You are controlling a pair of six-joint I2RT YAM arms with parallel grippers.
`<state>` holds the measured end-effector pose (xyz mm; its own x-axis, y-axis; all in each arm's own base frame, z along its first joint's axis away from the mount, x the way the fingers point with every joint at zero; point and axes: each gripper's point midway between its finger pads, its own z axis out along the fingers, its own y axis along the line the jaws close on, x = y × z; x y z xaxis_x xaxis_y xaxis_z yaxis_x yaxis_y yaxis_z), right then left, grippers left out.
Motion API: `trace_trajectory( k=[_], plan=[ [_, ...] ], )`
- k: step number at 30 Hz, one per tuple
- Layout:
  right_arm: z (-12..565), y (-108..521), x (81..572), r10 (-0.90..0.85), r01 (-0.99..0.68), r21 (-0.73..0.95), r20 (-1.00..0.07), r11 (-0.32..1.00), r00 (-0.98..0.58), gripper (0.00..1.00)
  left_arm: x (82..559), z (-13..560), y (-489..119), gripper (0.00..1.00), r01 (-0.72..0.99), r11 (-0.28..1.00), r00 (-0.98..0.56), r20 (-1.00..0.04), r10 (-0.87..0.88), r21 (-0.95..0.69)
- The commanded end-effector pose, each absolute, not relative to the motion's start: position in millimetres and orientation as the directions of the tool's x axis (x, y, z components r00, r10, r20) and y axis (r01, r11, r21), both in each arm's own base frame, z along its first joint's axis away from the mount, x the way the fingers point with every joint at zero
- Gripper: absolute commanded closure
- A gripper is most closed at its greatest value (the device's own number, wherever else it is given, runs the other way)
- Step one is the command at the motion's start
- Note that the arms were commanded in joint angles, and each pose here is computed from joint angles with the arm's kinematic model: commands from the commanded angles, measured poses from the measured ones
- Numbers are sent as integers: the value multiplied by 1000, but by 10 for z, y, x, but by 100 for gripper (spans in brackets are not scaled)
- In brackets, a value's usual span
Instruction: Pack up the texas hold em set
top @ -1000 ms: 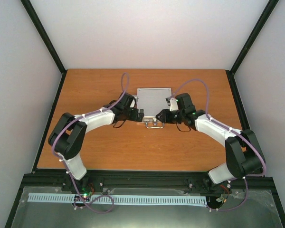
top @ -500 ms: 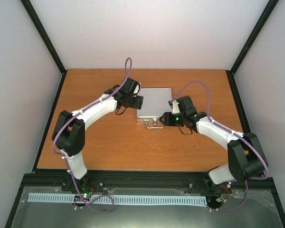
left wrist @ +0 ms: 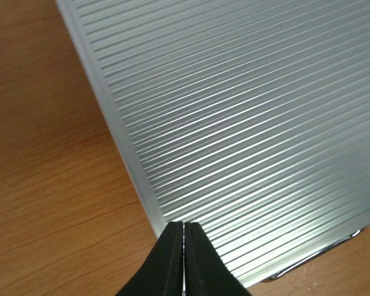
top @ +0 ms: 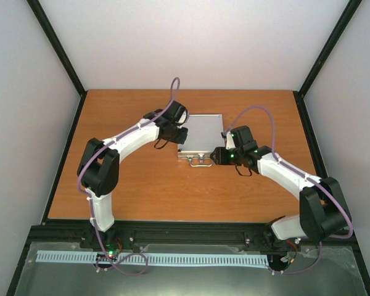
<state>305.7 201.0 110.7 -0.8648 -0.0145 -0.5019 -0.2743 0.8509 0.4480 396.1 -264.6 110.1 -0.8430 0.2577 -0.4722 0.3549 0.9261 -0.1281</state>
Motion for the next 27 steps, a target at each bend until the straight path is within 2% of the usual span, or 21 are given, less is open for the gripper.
trace_trajectory(
  k=[1, 8, 14, 27],
  plan=[
    [999, 1987, 3027, -31, -278, 434, -495, 857, -869, 53, 3968, 1304, -2873, 99, 401, 904, -817, -503, 282, -144],
    [862, 1993, 3007, -32, -266, 441, -471, 857, -882, 53, 4129, 1318, -3064, 99, 416, 893, -804, -529, 272, -172],
    [897, 2042, 3018, -48, -295, 452, -482, 842, -875, 53, 4178, 1006, -3211, 99, 412, 884, -833, -486, 266, -222],
    [803, 2369, 2996, -151, -405, 509, -467, 759, -871, 51, 4091, 550, -3149, 99, 390, 896, -865, -417, 279, -210]
  ],
)
